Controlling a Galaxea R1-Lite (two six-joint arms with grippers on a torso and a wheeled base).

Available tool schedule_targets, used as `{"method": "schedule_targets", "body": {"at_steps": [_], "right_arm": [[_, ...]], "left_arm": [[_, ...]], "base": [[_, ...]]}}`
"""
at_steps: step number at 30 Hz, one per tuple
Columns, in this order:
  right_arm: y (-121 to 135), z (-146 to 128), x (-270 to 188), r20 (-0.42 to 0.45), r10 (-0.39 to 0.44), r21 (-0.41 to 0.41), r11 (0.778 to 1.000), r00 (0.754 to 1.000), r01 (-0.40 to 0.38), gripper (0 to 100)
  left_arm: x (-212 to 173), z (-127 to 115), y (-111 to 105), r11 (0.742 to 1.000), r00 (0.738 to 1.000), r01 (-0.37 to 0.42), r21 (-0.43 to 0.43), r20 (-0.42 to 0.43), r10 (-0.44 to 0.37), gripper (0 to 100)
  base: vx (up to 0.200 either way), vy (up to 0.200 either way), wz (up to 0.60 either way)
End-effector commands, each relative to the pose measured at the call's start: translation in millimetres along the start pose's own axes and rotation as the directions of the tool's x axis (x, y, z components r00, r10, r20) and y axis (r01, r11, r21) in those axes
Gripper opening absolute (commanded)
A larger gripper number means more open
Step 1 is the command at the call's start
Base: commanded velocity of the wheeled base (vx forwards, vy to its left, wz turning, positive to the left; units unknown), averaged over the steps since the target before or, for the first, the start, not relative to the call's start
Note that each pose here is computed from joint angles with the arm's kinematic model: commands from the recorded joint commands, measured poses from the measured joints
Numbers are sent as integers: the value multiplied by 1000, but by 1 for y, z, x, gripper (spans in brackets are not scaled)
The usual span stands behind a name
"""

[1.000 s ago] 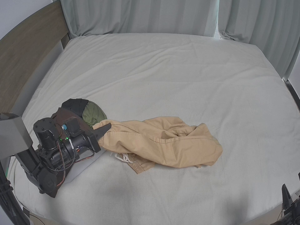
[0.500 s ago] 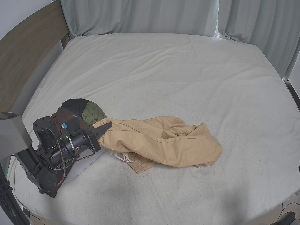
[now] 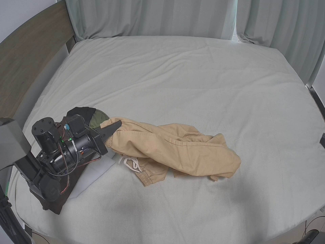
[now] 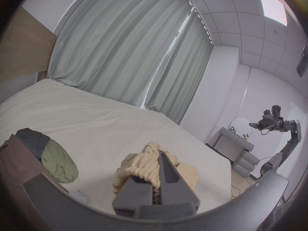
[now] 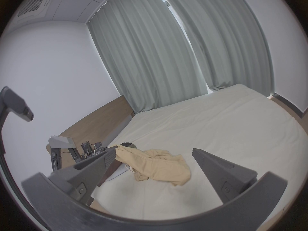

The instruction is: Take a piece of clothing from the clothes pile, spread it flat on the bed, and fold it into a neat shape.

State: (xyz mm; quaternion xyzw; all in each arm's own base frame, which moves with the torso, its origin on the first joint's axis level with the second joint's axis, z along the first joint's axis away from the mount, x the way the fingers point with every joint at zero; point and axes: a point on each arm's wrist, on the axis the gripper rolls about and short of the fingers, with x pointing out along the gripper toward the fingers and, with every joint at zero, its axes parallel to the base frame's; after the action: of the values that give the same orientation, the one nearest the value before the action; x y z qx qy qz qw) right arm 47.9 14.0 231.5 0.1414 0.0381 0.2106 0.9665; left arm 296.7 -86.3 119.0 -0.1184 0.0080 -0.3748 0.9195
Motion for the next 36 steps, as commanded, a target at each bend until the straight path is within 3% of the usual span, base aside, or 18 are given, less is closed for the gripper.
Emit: {"method": "schedule_targets", "body": {"at_steps": [1,5,11,21,27,30,36], "right_arm": [[-9,28,72,-96,57,29,998,994,-54,100],[-16,30,103,-77,86,31,996,993,-84,100],[-30,12,133,-116,86,105,992,990,-74,100],[-61,-37,186,-213,63,177,984,975,-25,100],[-70,-50,195,-219,62,234,972,974,-9,100],[-72,-56,197,-244,90,291,957,965,-16,100],[-82,-80,206,-324,75,320,947,943,35,100]], "left_arm": [[3,9,0,1000,999,19,21,31,-20,0],[1,6,0,1000,1000,15,10,21,-15,0],[-1,5,5,1000,1000,-1,10,14,1,0],[-1,-5,16,1000,1000,-25,-9,-14,24,0],[-4,-8,27,999,999,-41,-9,-24,41,0],[-4,-10,31,998,998,-55,0,-27,55,0],[-7,-12,33,998,997,-62,-2,-38,62,0]], "base": [[0,0,0],[0,0,0],[0,0,0],[0,0,0],[0,0,0],[0,0,0],[0,0,0]]}}
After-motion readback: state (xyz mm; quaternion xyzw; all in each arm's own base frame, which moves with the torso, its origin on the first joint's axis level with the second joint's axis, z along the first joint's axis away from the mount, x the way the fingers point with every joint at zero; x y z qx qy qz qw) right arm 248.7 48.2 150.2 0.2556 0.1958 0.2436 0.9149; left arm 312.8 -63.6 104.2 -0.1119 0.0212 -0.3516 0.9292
